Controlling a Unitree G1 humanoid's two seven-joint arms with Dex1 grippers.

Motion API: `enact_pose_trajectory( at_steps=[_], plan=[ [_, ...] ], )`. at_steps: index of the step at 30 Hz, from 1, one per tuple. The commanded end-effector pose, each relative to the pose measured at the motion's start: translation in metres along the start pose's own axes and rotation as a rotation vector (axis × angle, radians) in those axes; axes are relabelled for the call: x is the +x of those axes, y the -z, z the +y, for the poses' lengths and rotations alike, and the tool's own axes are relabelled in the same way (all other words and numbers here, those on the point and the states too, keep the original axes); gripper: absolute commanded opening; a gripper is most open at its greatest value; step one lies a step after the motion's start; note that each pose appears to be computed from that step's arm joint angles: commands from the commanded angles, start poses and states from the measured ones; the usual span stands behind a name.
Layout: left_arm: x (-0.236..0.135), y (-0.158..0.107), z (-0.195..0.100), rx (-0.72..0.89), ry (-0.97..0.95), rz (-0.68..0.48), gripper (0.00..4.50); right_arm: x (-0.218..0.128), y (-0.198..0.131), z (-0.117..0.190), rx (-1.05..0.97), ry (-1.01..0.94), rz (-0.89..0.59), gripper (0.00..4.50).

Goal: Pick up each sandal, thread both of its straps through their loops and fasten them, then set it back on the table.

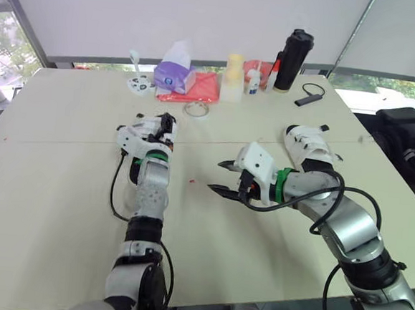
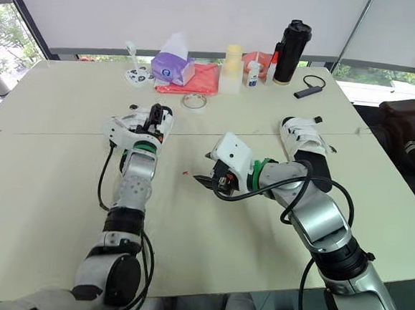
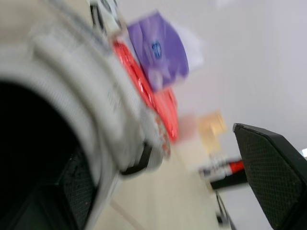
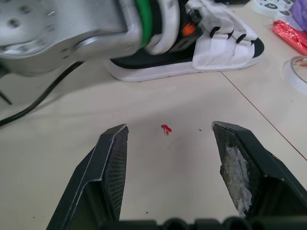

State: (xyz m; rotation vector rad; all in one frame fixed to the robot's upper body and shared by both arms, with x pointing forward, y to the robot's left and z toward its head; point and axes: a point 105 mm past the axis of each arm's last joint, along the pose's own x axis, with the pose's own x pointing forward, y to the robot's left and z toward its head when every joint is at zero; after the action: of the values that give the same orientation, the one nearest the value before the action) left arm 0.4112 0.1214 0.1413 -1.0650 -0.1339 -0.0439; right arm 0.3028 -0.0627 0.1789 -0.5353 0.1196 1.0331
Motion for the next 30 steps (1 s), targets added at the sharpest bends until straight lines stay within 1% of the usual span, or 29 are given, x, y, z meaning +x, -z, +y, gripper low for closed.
enact_pose_trajectory(
  at_steps=[1, 3, 5, 8, 11, 13, 16, 18, 20, 21, 23, 26, 28, 30],
  plan=[
    [-0.014, 0.011, -0.015, -0.012, 0.077, 0.119, 4.49, -0.004, -0.01, 0.001, -0.037, 0.003, -0.031, 2.97],
    [-0.025, 0.009, -0.015, 0.02, 0.109, 0.157, 4.49, -0.005, -0.009, 0.0, -0.044, 0.0, -0.025, 2.97],
    [-0.04, 0.008, -0.014, 0.07, 0.152, 0.234, 4.49, -0.007, -0.007, -0.003, -0.042, 0.001, -0.022, 2.97],
    [-0.056, 0.006, -0.015, 0.136, 0.211, 0.317, 4.49, -0.011, -0.006, -0.008, -0.038, 0.008, -0.021, 2.97],
    [-0.076, -0.002, -0.017, 0.21, 0.297, 0.408, 4.49, -0.02, -0.004, -0.019, -0.028, 0.032, -0.018, 2.97],
    [-0.092, -0.007, -0.025, 0.305, 0.42, 0.484, 4.49, -0.028, 0.001, -0.024, -0.024, 0.044, -0.007, 2.97],
    [-0.102, -0.011, -0.03, 0.36, 0.496, 0.536, 4.49, -0.035, 0.006, -0.027, -0.015, 0.049, 0.008, 2.97],
    [-0.114, -0.017, -0.036, 0.453, 0.597, 0.595, 4.49, -0.047, 0.012, -0.026, -0.004, 0.046, 0.033, 2.97],
    [-0.127, -0.029, -0.039, 0.475, 0.678, 0.684, 4.49, -0.065, 0.022, -0.021, 0.038, 0.017, 0.065, 2.97],
    [-0.13, -0.033, -0.039, 0.485, 0.693, 0.706, 4.49, -0.071, 0.026, -0.019, 0.054, 0.008, 0.076, 2.97],
    [-0.139, -0.045, -0.041, 0.561, 0.756, 0.764, 4.49, -0.086, 0.035, -0.018, 0.082, 0.005, 0.115, 2.97],
    [-0.143, -0.055, -0.043, 0.622, 0.8, 0.797, 4.49, -0.099, 0.043, -0.025, 0.086, 0.044, 0.152, 2.97],
    [-0.142, -0.059, -0.046, 0.629, 0.815, 0.795, 4.49, -0.101, 0.045, -0.027, 0.089, 0.059, 0.157, 2.97],
    [-0.141, -0.059, -0.046, 0.672, 0.834, 0.797, 4.49, -0.1, 0.045, -0.026, 0.088, 0.057, 0.15, 2.97]
  ],
)
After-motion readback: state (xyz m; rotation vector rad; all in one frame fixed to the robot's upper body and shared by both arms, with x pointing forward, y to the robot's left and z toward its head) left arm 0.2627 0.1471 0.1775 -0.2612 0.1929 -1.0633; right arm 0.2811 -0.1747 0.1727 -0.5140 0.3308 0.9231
